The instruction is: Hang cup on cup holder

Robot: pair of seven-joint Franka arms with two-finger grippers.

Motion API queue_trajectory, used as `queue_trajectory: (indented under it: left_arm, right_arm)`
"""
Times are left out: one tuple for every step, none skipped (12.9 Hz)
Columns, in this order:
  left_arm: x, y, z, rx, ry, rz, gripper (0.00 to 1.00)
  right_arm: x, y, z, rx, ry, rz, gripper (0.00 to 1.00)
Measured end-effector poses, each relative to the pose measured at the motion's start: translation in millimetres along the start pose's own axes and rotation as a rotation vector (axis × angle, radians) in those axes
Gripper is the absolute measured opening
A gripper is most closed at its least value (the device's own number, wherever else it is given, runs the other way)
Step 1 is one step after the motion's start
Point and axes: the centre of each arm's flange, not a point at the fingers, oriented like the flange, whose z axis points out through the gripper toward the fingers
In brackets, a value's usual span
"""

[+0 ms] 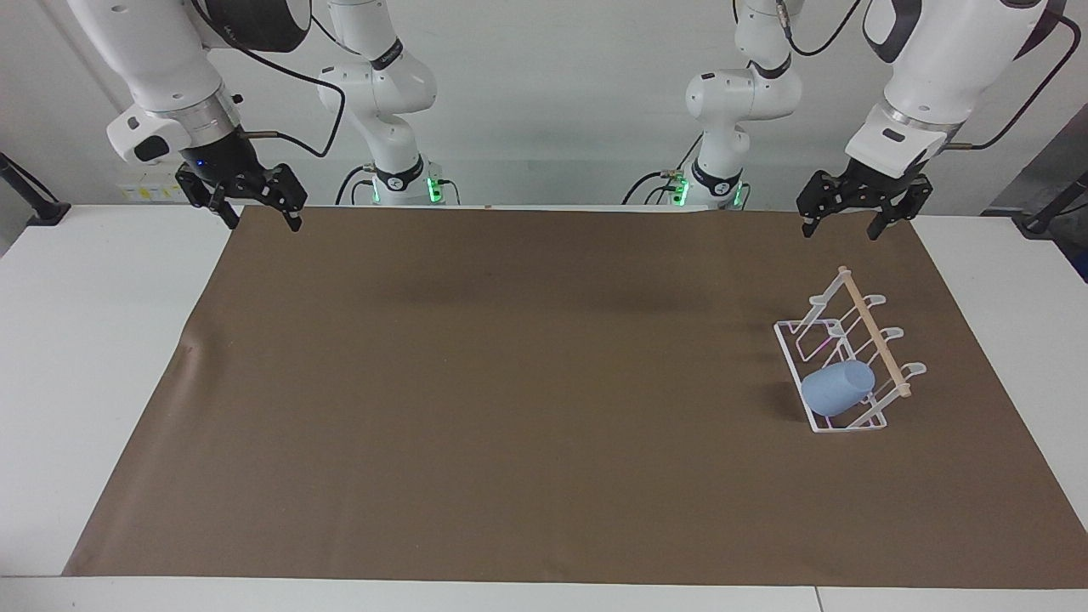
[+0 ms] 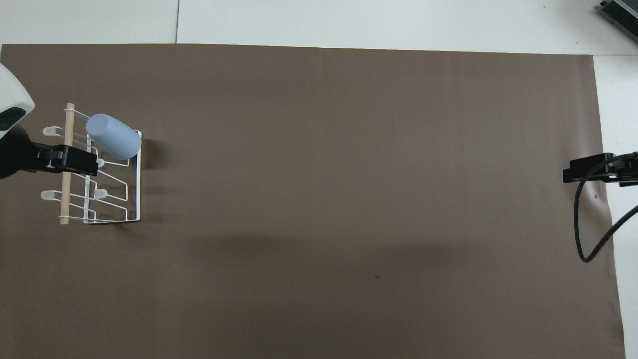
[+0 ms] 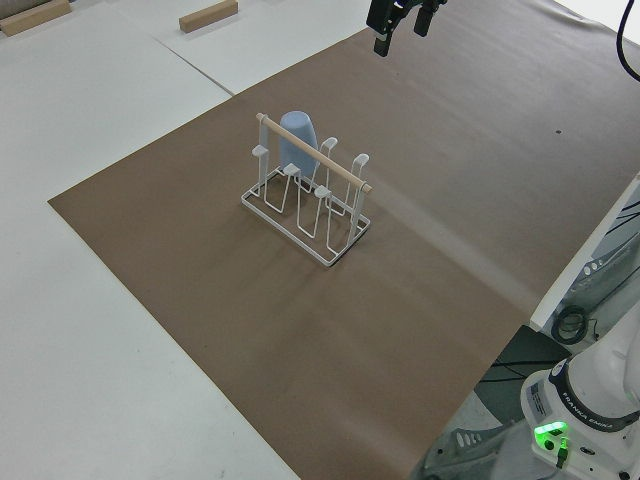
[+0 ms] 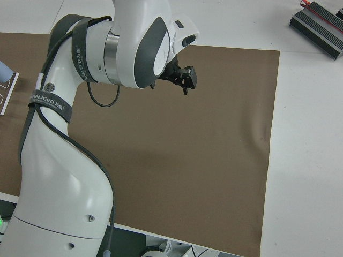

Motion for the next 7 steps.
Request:
queue_trajectory:
  left_arm:
    - [-0.1, 0.0, 0.2, 0.000, -0.001, 0.000, 1.00]
    - [-0.3, 0.2, 0.5, 0.000, -0.003, 0.001, 1.00]
    - [-0.3, 0.6, 0.7, -0.004, -0.004, 0.001, 1.00]
    - [-0.3, 2.0, 0.7, -0.018, -0.004, 0.001, 1.00]
    - [-0.4, 3.3, 0.8, -0.030, -0.004, 0.001, 1.00]
    - [-0.4, 3.7, 1.2, -0.034, -0.005, 0.001, 1.00]
    - [-0.4, 3.7, 1.6, -0.036, -0.006, 0.001, 1.00]
  right_arm:
    - [0.0, -0.1, 0.0, 0.000, 0.000, 0.000, 1.00]
    - [0.0, -0.1, 0.0, 0.000, 0.000, 0.000, 1.00]
    - [0.0, -0.1, 0.0, 0.000, 0.000, 0.000, 1.00]
    - [0.0, -0.1, 0.0, 0.000, 0.000, 0.000, 1.00]
    - [0.0, -0.1, 0.0, 0.000, 0.000, 0.000, 1.00]
    - [0.0, -0.1, 0.0, 0.000, 0.000, 0.000, 1.00]
    - [0.0, -0.1, 0.0, 0.000, 0.000, 0.000, 1.00]
